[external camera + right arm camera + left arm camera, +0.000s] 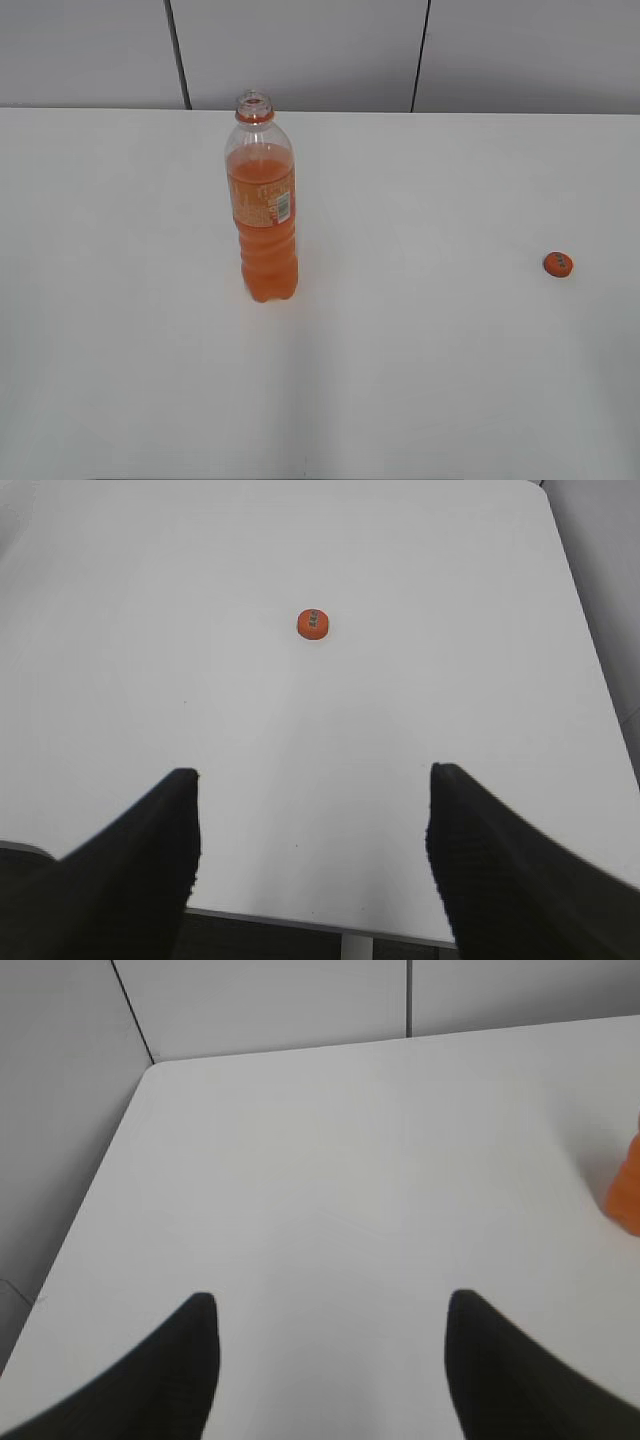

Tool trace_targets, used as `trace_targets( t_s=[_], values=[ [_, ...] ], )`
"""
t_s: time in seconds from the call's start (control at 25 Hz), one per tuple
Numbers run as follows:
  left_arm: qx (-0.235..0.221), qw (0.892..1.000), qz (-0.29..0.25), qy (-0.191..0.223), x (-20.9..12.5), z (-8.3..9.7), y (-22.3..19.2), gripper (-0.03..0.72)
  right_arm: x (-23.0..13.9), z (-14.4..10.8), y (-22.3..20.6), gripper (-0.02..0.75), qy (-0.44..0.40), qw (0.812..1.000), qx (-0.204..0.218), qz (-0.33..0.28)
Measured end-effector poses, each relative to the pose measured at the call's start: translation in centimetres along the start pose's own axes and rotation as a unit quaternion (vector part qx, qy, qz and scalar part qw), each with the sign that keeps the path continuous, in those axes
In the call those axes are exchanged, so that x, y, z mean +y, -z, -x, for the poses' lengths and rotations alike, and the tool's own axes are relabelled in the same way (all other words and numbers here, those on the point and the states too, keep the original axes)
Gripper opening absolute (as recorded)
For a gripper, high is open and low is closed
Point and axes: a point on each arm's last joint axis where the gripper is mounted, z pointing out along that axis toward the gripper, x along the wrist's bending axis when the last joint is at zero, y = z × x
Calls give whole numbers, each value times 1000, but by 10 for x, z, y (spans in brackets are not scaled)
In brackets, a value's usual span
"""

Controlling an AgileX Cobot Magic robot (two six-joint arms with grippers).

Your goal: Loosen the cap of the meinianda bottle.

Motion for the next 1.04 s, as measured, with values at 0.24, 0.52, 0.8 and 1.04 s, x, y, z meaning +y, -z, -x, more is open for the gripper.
trace_targets(
  t_s=[0.24,0.52,0.8,1.04],
  values=[
    [1,1000,1,-1,0,0,0,438,0,0,0,531,-1,1000,-1,1],
    [1,1000,1,-1,0,0,0,437,0,0,0,522,-2,1000,-1,1],
    [1,1000,1,-1,0,0,0,436,0,0,0,521,-2,1000,-1,1],
    [1,1000,1,-1,0,0,0,436,0,0,0,521,-2,1000,-1,1]
  ],
)
